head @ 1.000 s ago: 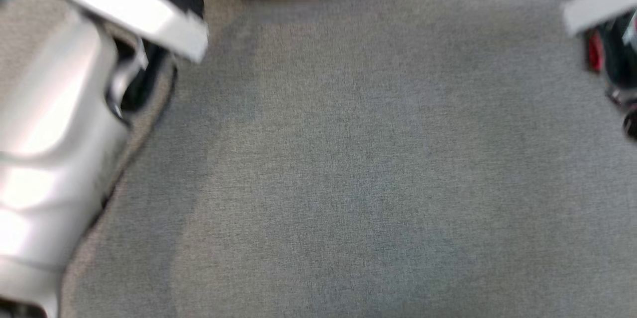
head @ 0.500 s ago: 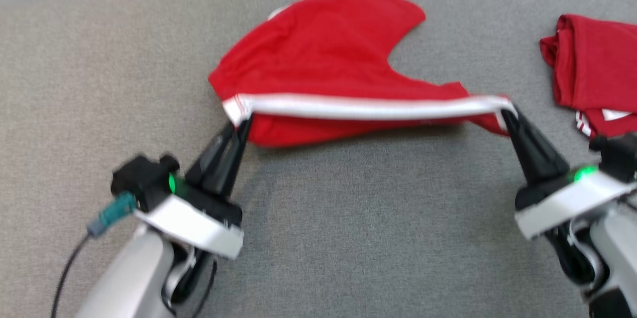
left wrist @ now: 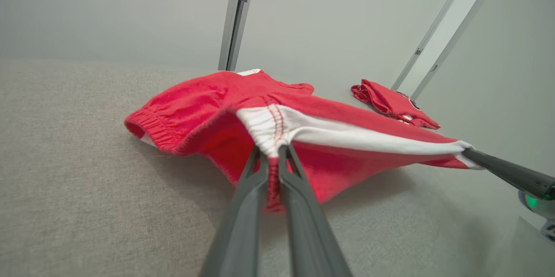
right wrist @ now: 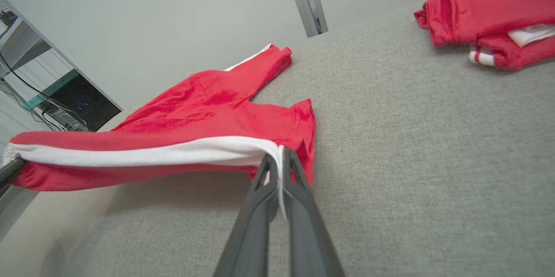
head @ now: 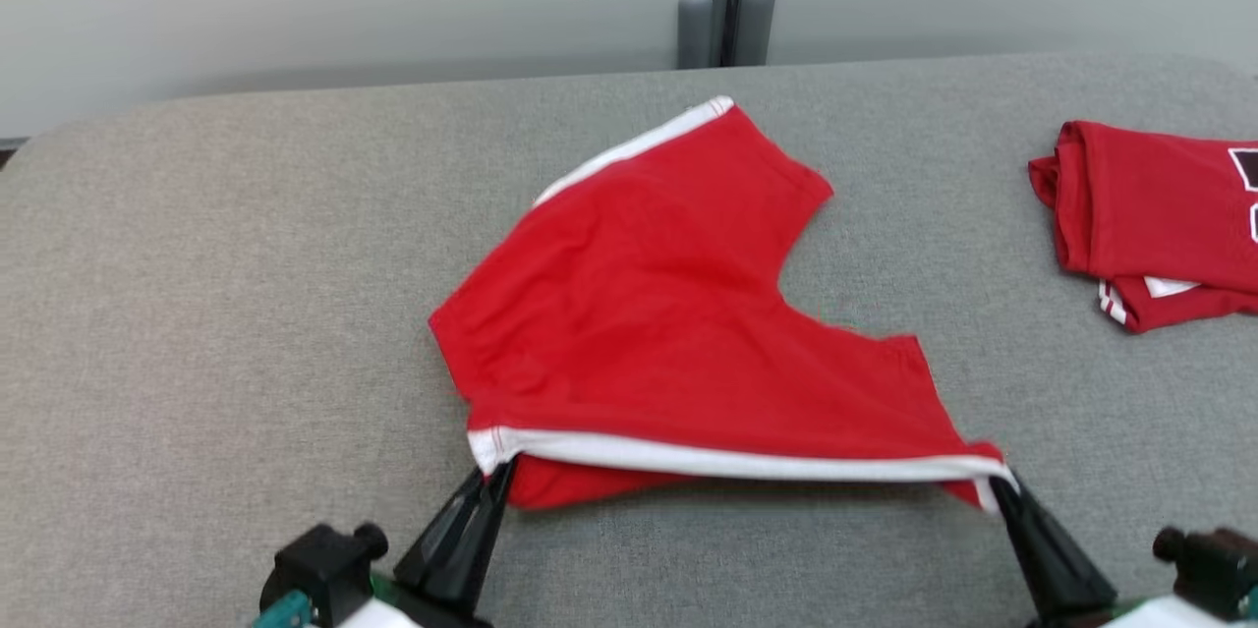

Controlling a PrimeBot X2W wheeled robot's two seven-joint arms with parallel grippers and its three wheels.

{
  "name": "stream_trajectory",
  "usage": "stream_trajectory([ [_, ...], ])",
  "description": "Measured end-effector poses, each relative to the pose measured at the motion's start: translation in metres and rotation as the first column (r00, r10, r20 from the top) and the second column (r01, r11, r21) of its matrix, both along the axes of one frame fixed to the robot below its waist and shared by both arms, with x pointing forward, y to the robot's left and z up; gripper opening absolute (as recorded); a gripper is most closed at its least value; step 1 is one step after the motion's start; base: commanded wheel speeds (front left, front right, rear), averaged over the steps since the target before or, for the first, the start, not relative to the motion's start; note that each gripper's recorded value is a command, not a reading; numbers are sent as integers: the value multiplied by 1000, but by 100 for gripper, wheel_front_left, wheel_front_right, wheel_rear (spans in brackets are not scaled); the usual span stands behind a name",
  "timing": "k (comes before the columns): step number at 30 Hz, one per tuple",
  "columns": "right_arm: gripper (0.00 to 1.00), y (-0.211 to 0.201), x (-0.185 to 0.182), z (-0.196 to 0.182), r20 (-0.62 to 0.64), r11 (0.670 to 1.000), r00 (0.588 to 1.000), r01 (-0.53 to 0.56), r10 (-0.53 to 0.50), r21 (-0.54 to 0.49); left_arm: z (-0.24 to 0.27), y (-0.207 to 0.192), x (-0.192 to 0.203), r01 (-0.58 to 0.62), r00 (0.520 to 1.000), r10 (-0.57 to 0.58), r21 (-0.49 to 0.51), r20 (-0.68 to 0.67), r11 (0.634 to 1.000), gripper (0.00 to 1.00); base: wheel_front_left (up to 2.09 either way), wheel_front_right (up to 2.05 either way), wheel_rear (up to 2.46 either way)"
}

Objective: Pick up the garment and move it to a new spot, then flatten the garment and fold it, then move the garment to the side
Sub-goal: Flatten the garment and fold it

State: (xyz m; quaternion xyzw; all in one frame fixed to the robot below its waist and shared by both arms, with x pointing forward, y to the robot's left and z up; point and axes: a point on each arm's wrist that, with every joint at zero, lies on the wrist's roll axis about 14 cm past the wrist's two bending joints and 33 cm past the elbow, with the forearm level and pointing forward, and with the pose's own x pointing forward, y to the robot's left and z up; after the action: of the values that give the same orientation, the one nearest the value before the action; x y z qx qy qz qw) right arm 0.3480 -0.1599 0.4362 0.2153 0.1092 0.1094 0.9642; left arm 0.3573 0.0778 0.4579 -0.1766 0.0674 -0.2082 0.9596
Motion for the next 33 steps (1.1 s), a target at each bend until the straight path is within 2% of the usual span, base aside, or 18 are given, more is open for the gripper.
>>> stream_trajectory([
  [7,0,6,-35,-6,-57,1000,998,12,-11,20,-10,2,-31,-8,999,8,-8,-49,1000,0,0,0,0],
  [12,0,7,-30,7,-27,1000,1000,-9,9,-2,-12,1,-40,-8,998,8,-8,-56,1000,0,0,0,0],
  [16,0,8,-3,29,49,999,998,-35,37,-35,4,-2,-29,-18,1000,18,-28,-4,999,0,0,0,0],
  [24,0,30,76,75,192,975,965,-150,181,-165,29,3,9,-62,994,64,-31,86,998,0,0,0,0],
  [27,0,43,108,84,217,962,949,-185,228,-203,32,10,26,-99,990,101,-32,96,995,0,0,0,0],
  [33,0,66,167,78,195,940,939,-229,282,-254,25,24,58,-158,984,160,-20,78,987,0,0,0,0],
])
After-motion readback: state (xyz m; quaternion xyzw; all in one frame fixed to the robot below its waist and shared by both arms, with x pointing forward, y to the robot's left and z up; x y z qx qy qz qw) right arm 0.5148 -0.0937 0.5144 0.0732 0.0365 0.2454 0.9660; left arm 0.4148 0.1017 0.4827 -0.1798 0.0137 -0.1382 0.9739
